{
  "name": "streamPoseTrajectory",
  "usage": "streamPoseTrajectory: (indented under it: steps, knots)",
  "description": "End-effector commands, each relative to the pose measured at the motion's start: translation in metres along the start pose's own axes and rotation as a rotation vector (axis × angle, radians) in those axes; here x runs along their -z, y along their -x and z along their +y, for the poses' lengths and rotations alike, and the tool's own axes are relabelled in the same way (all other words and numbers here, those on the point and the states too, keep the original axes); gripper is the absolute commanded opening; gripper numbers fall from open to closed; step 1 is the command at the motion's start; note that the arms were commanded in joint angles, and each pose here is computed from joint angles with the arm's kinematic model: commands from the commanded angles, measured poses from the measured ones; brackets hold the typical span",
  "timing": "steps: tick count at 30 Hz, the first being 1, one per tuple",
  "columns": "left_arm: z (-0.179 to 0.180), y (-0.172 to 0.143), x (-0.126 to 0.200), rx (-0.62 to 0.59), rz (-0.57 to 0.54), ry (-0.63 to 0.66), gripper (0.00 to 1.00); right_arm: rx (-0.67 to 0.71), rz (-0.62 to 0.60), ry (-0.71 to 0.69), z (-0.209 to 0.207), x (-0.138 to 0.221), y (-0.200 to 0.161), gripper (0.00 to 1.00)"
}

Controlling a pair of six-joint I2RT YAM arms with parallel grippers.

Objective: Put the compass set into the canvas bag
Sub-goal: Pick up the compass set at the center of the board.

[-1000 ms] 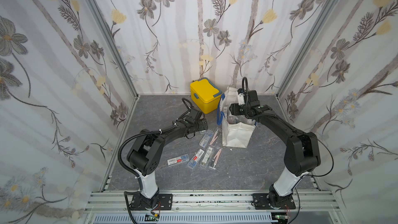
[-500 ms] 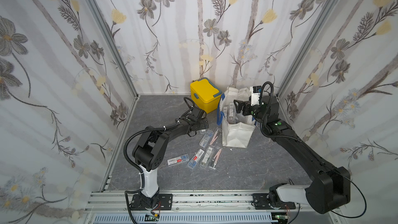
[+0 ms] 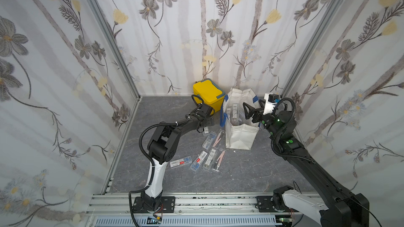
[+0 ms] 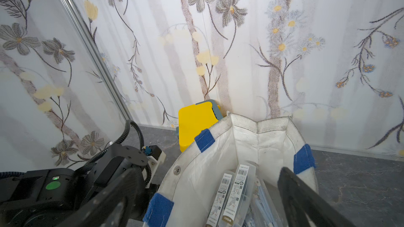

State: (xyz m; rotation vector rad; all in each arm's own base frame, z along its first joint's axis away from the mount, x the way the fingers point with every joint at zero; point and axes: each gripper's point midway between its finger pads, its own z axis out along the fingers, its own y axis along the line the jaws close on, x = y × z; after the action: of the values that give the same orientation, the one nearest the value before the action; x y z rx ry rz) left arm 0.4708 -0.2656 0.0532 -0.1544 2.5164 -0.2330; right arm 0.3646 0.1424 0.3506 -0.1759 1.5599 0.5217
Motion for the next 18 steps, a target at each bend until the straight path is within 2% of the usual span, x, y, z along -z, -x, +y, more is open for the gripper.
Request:
streamPoseTrajectory:
  steps: [1, 5, 14, 18]
  knots:
    - [0.011, -0.002, -0.007, -0.023, 0.018, 0.079, 0.88, -0.018, -0.025, 0.024, 0.004, 0.0, 0.006, 0.99]
    - [0.012, -0.007, -0.018, -0.019, 0.047, 0.1, 0.82, -0.024, -0.018, 0.038, 0.006, 0.0, 0.002, 0.99]
    - [0.015, -0.017, -0.033, 0.008, 0.075, 0.114, 0.8, -0.019, -0.039, 0.062, 0.009, 0.002, 0.001, 1.0]
    - [0.018, -0.023, -0.038, 0.009, 0.099, 0.113, 0.68, -0.02, -0.031, 0.072, 0.011, 0.001, -0.002, 0.99]
